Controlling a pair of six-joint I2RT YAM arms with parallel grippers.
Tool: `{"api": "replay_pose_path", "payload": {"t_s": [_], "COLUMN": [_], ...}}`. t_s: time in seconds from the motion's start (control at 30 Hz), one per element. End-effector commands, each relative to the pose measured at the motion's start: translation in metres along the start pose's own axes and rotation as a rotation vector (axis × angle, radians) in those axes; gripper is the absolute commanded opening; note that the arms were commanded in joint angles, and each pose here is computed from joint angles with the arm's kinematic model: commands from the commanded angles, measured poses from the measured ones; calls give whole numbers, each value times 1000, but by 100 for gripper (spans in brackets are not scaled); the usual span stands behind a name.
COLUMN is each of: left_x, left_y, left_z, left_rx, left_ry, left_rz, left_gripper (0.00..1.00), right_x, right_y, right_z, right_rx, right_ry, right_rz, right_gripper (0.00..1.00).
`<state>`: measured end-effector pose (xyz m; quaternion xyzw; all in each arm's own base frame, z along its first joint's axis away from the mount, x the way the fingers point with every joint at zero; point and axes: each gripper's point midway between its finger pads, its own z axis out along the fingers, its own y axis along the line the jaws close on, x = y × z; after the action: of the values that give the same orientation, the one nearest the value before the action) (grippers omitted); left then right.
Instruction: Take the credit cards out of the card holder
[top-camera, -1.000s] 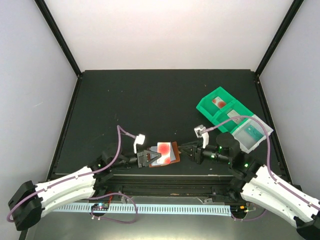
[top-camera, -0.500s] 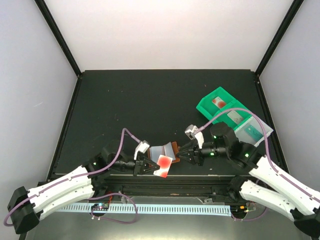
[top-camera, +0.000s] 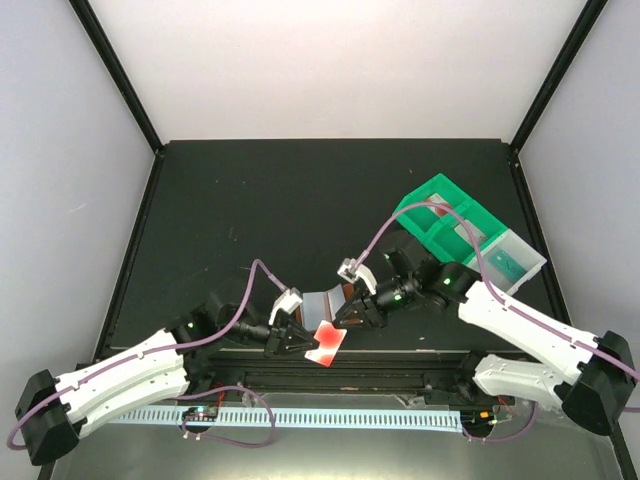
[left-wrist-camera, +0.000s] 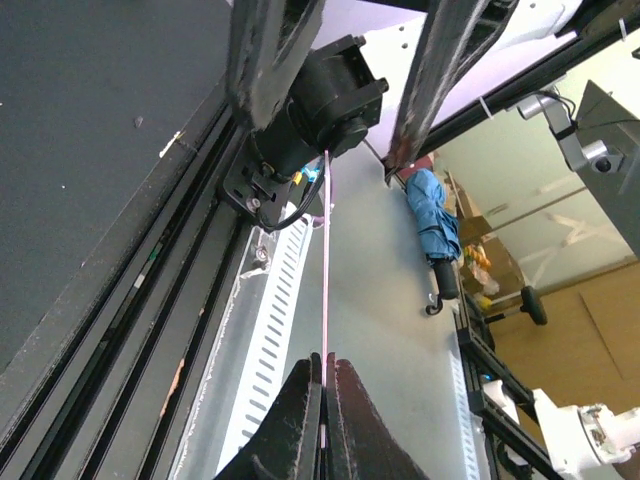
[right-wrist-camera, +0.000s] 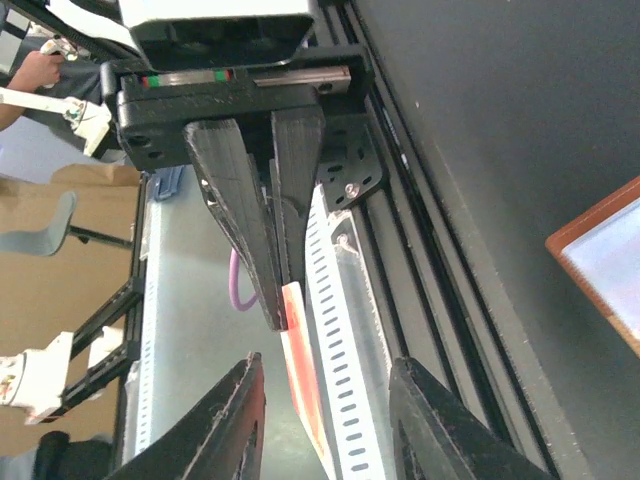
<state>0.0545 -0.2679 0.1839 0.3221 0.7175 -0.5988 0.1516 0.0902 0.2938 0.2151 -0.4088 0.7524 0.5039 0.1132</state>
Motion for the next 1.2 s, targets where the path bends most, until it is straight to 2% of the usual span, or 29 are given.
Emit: {"api": "replay_pose_path", "payload": {"t_s": [0.0, 0.13, 0.23, 0.33, 0.43, 0.47, 0.6, 0.8, 0.87, 0.97, 1.17], "left_x": [-3, -5, -4, -2, -1, -1, -3, -5, -6, -9, -14], "left_y": [-17, -23, -24, -24, -24, -24, -27, -33, -37, -35, -34], "left_z": [-3, -5, -6, -6, -6, -6, -7, -6, -6, -5, -5], "left_rx": [47, 61, 60, 66, 63, 63, 72, 104, 121, 105, 79], "left_ry": [9, 8, 14, 24, 28, 28, 15, 17, 30, 23, 11], "left_rz": [59, 75, 80, 83, 76, 76, 81, 109, 116, 117, 100], "left_gripper": [2, 2, 2, 1, 2, 2, 2, 1, 2, 2, 4], "right_x": [-5, -4, -1, 3, 4, 4, 6, 5, 1, -3, -5], "right_y": [18, 19, 21, 21, 22, 22, 19, 20, 26, 30, 36], "right_z": [2, 6, 12, 15, 15, 15, 17, 20, 16, 10, 3], "right_rx": [-90, -106, -139, -163, -170, -172, -165, -195, -208, -187, -183], "right_ry": [14, 16, 31, 26, 23, 23, 29, 28, 14, -21, -55], "right_rz": [-44, -45, -32, -18, -19, -21, -19, -2, -12, -37, -60], "right_gripper": [41, 43, 39, 33, 20, 18, 29, 30, 23, 2, 1]}}
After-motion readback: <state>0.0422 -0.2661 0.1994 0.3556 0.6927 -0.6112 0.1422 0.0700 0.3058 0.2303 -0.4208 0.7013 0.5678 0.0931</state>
